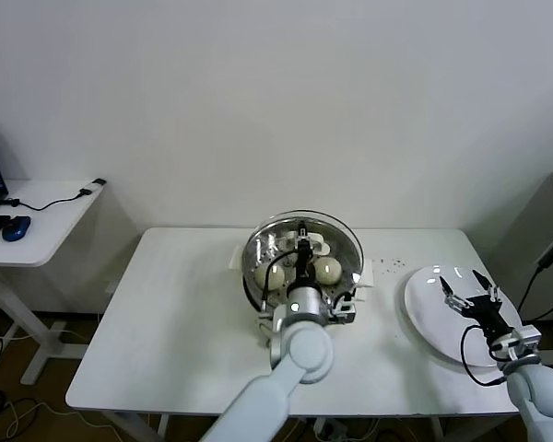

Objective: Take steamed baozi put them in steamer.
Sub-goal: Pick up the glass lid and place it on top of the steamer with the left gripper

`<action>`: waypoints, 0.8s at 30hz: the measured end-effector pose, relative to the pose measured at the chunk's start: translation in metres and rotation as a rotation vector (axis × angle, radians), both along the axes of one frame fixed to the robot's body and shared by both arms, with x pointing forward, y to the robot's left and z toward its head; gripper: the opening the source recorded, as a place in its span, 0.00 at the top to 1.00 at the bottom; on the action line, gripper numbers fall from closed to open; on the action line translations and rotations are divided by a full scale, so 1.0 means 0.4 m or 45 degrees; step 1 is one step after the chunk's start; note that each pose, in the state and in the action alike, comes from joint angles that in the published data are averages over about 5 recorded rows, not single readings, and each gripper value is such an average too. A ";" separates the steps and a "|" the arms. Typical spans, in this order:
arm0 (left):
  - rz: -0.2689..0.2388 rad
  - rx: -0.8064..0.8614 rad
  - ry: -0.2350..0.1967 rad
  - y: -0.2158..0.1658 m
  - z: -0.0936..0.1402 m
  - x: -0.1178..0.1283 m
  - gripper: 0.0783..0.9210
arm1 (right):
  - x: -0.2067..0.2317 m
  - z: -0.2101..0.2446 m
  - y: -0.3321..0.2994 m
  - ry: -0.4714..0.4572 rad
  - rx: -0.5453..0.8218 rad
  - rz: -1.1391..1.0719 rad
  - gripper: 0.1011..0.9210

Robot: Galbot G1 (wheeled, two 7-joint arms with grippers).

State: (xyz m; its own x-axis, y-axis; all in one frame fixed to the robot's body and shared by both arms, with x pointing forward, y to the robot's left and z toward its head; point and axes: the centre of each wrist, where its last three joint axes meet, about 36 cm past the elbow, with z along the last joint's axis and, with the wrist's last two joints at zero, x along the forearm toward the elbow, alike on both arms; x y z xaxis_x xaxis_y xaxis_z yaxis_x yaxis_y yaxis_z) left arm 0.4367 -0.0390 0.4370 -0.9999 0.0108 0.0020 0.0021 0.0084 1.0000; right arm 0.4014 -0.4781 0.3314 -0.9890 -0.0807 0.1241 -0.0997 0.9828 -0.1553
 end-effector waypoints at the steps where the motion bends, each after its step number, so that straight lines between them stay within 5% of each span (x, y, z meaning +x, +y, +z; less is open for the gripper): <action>1: 0.000 0.001 0.006 -0.002 -0.004 0.001 0.92 | 0.000 0.000 0.000 0.000 -0.001 0.000 0.12; 24: 0.022 -0.013 0.048 -0.004 -0.042 0.028 0.92 | -0.007 -0.011 0.002 0.008 -0.016 0.003 0.12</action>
State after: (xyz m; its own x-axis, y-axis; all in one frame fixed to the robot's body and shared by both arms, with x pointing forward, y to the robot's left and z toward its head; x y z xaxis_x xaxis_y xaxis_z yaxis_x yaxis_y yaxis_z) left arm 0.4478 -0.0405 0.4202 -0.9992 -0.0059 0.0396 0.0395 0.0189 0.9990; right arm 0.3984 -0.4773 0.3268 -0.9880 -0.0813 0.1311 -0.1028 0.9806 -0.1671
